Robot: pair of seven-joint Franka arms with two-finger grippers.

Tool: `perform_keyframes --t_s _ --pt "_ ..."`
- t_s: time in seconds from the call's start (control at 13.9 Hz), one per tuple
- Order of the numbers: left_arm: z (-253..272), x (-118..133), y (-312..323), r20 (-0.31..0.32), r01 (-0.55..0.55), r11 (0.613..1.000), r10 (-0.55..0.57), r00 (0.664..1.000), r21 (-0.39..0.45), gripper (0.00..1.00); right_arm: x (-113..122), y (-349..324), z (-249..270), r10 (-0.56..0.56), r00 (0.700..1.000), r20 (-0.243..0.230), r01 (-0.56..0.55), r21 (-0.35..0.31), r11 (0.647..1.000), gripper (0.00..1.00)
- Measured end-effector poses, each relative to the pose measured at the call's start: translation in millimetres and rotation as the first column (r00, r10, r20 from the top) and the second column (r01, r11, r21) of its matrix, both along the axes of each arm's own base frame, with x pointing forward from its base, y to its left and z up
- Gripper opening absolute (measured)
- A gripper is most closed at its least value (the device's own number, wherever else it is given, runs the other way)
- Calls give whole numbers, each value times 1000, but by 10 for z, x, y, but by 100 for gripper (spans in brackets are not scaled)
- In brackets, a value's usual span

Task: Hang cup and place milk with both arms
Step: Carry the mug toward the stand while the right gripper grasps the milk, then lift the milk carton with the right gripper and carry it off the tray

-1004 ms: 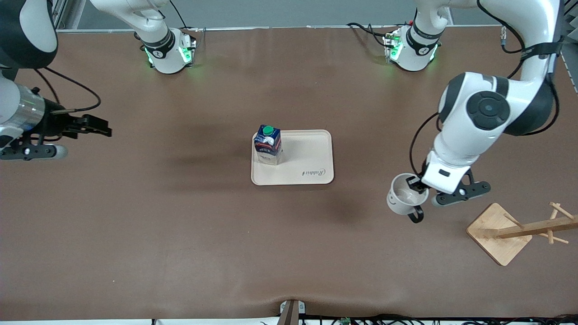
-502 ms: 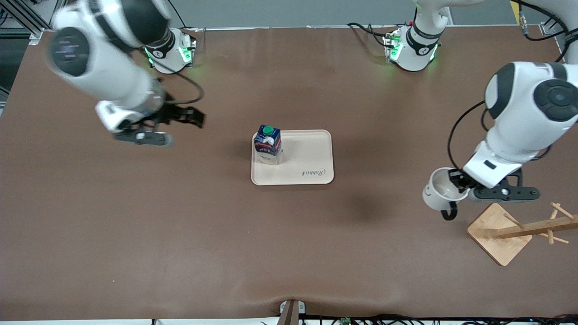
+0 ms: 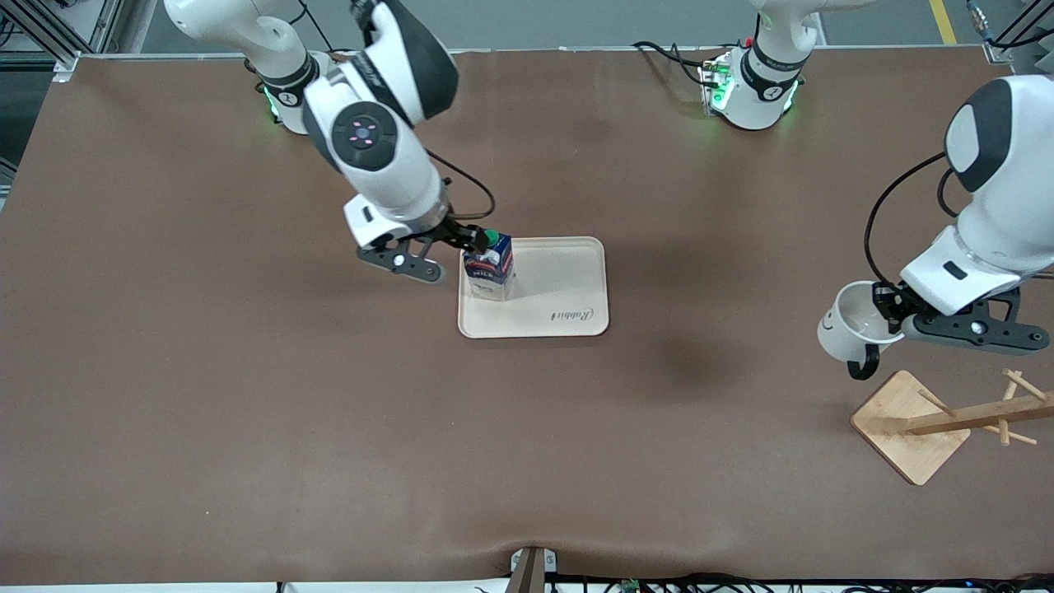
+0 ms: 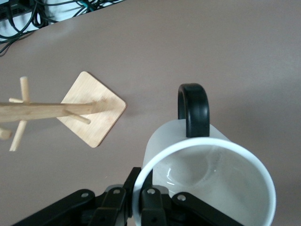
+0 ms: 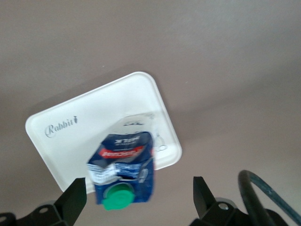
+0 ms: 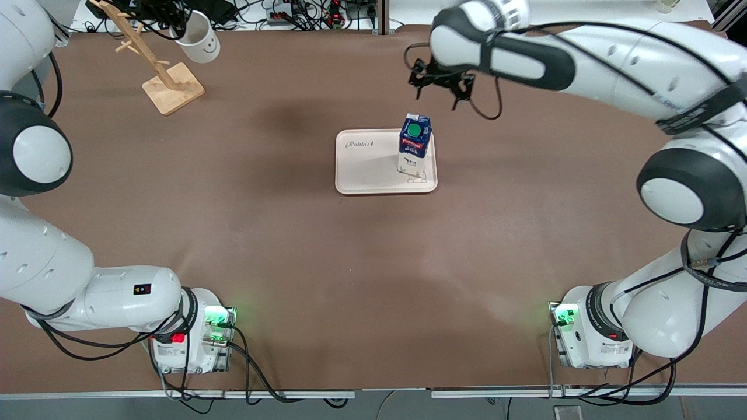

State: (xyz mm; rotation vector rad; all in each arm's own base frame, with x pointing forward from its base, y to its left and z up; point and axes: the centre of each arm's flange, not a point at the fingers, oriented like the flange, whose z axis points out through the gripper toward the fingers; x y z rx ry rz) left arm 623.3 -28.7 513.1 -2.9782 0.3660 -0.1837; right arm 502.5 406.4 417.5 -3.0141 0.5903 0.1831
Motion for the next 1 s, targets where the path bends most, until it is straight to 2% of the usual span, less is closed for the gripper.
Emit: perform_keyframes --t_s 0.22,0.57,0.79,1.0 --pt "31 -19 218 -11 6 1000 -6 1000 0 6 -103 184 -152 -15 1000 -7 15 -14 1000 100" --pt "22 -39 737 -19 -38 995 36 999 -93 6 -165 299 -497 -21 999 -42 19 -55 998 100" --pt "27 -60 973 -17 -89 983 87 996 -163 6 -189 397 -606 -26 999 -27 25 -52 998 100" --pt "54 -65 1186 -9 -126 970 127 992 -208 6 -233 462 -742 -51 998 -36 48 -69 996 100"
